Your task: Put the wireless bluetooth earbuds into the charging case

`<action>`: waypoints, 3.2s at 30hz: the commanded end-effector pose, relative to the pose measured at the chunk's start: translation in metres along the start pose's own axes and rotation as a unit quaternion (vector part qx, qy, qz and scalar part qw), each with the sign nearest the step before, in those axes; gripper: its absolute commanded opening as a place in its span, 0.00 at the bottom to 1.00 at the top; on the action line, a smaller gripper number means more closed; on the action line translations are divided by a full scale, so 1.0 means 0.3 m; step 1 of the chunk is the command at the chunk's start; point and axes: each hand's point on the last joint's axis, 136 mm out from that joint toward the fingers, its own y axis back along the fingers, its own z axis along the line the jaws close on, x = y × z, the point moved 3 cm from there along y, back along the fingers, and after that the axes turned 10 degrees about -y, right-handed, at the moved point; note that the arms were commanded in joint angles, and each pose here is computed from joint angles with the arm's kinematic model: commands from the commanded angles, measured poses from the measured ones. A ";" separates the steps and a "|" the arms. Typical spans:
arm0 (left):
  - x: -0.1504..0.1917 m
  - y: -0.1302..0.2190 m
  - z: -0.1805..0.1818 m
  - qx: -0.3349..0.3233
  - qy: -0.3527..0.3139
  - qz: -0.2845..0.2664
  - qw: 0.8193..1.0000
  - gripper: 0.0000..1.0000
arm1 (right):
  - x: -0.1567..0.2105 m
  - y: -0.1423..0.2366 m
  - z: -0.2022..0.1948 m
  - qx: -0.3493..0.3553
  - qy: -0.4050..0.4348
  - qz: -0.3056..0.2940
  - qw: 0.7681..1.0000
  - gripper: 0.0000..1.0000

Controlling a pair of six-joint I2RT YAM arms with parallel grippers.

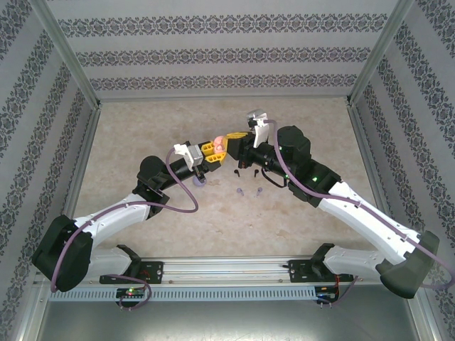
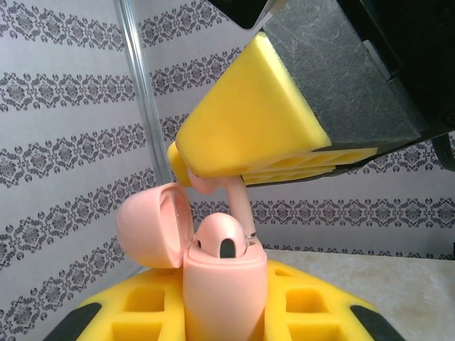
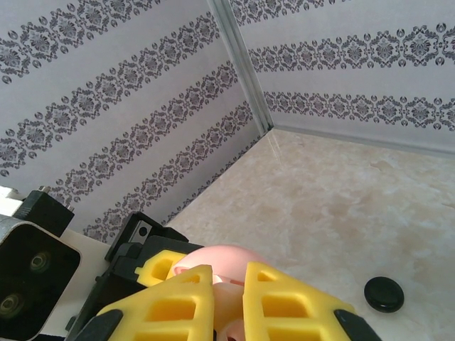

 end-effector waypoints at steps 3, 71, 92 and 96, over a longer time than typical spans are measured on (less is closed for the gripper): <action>-0.123 -0.018 -0.017 0.022 -0.029 -0.055 0.998 0.00 | 0.055 -0.036 -0.043 0.012 -0.005 0.025 1.000 0.12; -0.016 -0.059 -0.033 0.013 0.000 -0.007 1.000 0.00 | -0.094 -0.110 -0.098 0.045 -0.126 0.139 0.981 0.02; 0.193 -0.132 0.057 -0.069 0.102 0.107 0.987 0.00 | -0.008 0.171 -0.395 0.220 -0.204 0.030 0.953 0.18; 0.331 -0.183 0.077 -0.087 0.184 0.190 0.961 0.00 | 0.057 0.229 -0.512 0.270 -0.238 0.017 0.933 0.36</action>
